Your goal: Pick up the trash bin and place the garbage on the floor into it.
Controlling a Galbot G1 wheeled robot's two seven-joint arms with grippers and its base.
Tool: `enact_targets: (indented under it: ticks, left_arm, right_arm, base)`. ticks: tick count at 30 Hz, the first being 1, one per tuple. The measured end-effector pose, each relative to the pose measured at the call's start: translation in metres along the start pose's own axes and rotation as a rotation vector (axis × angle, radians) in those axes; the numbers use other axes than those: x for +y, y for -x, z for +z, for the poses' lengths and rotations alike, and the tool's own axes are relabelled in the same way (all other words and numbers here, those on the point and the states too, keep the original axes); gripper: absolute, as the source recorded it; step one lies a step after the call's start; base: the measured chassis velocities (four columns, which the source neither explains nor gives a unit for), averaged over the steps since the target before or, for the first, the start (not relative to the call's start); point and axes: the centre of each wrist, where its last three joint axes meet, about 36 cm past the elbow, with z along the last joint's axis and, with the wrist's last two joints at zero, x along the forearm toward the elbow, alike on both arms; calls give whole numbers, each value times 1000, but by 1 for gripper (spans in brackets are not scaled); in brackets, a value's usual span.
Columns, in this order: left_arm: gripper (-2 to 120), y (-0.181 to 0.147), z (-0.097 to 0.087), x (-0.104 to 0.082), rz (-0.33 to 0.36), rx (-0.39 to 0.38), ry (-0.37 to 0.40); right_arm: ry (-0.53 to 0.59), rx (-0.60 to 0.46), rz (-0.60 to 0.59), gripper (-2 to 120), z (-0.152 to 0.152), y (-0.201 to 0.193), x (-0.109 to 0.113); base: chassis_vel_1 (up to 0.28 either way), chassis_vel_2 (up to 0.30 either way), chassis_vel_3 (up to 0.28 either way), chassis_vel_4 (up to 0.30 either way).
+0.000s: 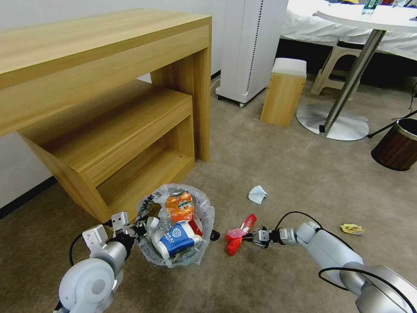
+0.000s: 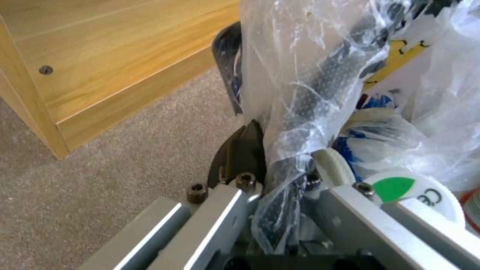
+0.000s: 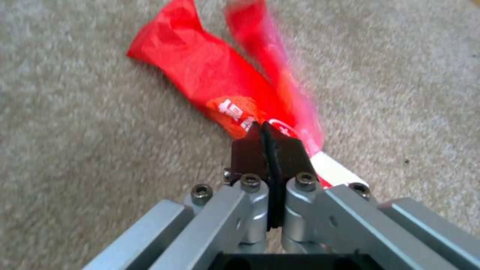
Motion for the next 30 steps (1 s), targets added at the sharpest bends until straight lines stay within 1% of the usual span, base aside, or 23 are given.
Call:
enact_targets:
  ticks: [6,8,11,15,20,25,26,27,28,30]
  left_arm:
    - [0,2,2,2,-8,5,0]
    - [0,5,4,2,-12,8,-1]
    - [0,7,4,2,-13,6,-1]
    - [0,10,6,2,-16,8,-4]
    - [0,13,9,1,-18,12,-6]
    - [0,14,8,0,-14,9,-6]
    - [0,13,7,0,-11,8,-7]
    - [0,13,7,-1,-10,7,-7]
    - [0,13,7,-1,-10,7,-7]
    - [0,12,6,-1,-10,6,-8]
  right_arm:
    - [16,-20,26,0,3,-13,2]
    - [26,-25,24,0,6,-28,0]
    - [34,-41,34,0,6,-38,2]
    - [35,-58,61,0,1,-51,-2]
    - [36,-54,76,0,2,-50,-1]
    - [33,-41,84,0,3,-36,-3]
    - [30,-40,83,10,1,-28,-5]
    - [27,-45,79,14,-1,-20,-6]
    - [27,-45,79,14,-1,-20,-6]
    - [28,-51,76,24,-4,-10,-8]
  base:
    - [0,0,0,0]
    - [0,0,0,0]
    - [0,0,0,0]
    - [0,0,0,0]
    - [0,0,0,0]
    - [0,0,0,0]
    - [0,0,0,0]
    - [0,0,0,0]
    - [0,0,0,0]
    - [0,0,0,0]
